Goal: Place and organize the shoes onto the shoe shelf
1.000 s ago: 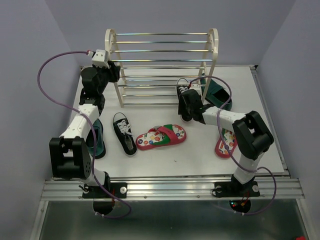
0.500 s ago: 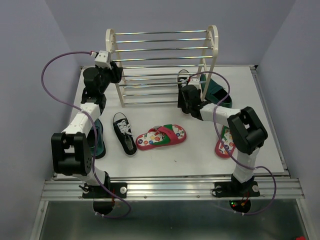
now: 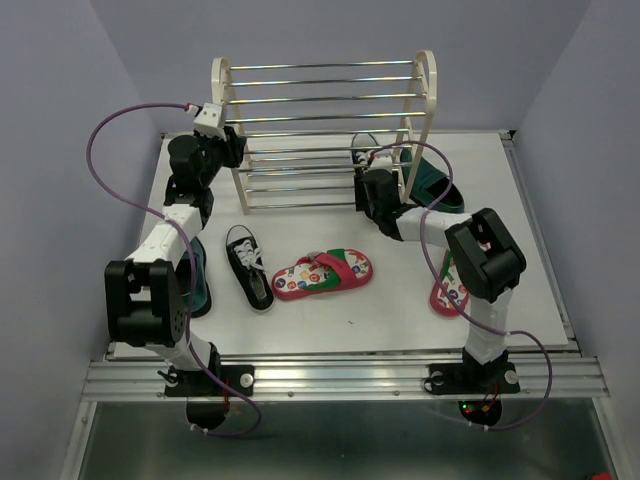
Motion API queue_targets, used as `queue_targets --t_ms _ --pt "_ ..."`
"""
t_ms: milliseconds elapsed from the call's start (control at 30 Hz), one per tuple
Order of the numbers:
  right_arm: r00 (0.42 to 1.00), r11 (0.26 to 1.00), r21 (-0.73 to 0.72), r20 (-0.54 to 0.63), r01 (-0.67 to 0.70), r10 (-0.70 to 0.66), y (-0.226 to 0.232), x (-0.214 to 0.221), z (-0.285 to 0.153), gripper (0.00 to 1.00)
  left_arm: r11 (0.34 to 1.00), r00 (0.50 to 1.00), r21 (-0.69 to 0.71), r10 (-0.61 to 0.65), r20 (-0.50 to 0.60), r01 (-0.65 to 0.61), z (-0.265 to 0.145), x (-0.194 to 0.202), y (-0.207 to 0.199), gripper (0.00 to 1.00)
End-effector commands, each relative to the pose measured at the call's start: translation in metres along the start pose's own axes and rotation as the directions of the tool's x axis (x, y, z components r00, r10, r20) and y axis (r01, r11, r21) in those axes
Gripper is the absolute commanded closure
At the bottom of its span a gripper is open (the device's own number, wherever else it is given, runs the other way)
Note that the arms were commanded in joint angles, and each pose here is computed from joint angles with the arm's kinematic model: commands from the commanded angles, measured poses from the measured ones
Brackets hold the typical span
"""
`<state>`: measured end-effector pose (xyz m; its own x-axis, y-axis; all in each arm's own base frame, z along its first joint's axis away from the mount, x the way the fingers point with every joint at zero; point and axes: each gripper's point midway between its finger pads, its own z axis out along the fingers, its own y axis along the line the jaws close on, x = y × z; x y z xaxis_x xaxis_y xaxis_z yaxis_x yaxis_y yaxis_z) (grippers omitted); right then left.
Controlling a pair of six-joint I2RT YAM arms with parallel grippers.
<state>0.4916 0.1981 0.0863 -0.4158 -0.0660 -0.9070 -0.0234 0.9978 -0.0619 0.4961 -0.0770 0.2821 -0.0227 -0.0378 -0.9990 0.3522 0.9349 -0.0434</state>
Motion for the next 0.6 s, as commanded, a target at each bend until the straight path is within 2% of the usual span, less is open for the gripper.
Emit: queue_targets --t_ms 0,400,567 --pt "0.973 0.995 0.026 0.214 -0.092 0.084 -0.005 -0.076 0.008 0.89 0.997 0.994 0.022 0.066 0.092 -0.068 -0.001 -0.028 -0.004 0.57" --pt "0.964 0.983 0.062 0.217 -0.172 0.155 -0.016 -0.080 0.027 0.84 0.997 0.994 0.037 0.070 0.084 -0.073 0.000 -0.024 -0.006 0.57" --pt "0.969 0.983 0.064 0.193 -0.172 0.157 -0.013 -0.073 0.034 0.71 0.997 0.994 0.042 0.067 0.081 -0.071 0.001 -0.022 -0.005 0.57"
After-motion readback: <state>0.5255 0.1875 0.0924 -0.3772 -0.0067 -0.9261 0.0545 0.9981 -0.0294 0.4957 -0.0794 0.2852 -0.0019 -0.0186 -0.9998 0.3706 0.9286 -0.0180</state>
